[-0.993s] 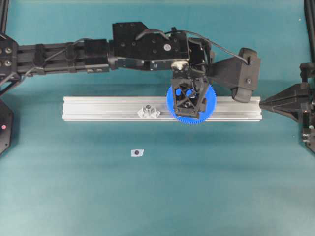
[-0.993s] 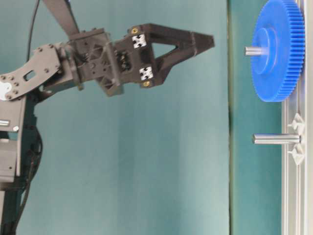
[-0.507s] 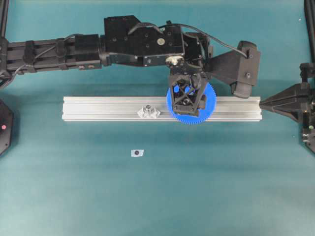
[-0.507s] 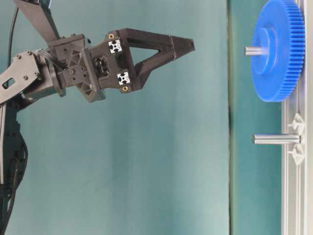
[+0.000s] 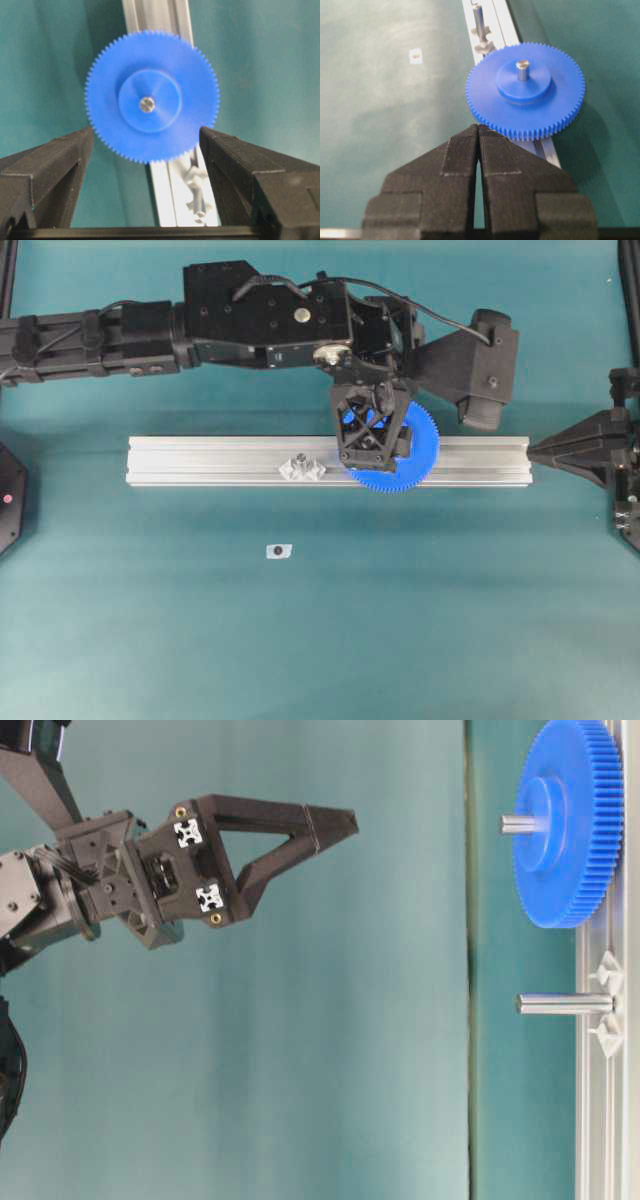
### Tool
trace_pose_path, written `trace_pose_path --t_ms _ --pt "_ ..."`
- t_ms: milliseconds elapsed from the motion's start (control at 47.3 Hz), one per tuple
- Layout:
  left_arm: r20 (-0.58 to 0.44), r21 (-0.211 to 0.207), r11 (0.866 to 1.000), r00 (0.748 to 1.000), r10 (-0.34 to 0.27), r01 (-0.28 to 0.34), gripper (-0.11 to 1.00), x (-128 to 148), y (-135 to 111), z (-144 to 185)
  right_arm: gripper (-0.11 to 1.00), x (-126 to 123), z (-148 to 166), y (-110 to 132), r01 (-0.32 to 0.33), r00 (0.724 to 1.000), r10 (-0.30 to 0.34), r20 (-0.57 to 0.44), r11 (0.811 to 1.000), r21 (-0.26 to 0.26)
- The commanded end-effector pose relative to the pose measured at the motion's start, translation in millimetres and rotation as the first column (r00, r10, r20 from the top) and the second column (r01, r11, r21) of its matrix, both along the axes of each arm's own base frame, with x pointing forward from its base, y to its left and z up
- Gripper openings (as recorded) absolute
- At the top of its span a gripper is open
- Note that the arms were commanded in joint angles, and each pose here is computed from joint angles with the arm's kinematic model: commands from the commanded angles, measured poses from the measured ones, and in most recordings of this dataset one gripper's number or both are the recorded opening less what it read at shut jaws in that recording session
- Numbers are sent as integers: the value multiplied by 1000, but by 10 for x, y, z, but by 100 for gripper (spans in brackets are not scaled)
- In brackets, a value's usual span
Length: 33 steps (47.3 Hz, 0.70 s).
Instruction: Find the location of the shaft and insert the large gear.
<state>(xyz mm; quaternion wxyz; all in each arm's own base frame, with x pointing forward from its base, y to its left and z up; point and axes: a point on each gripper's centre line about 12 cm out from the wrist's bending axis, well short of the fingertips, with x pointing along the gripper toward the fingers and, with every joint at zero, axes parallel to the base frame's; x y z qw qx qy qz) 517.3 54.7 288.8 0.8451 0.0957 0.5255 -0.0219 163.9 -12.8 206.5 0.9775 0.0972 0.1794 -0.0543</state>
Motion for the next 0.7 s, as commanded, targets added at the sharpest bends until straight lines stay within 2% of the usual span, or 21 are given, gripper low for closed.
trace_pose_path --t_ms 0,676 --pt "75 8 1000 997 0 -1 83 -81 -29 322 1 34 103 -8 6 1000 -7 27 1000 6" --pt "90 -1 1000 996 16 -16 83 -72 -28 303 1 26 98 -7 6 1000 -6 28 1000 5"
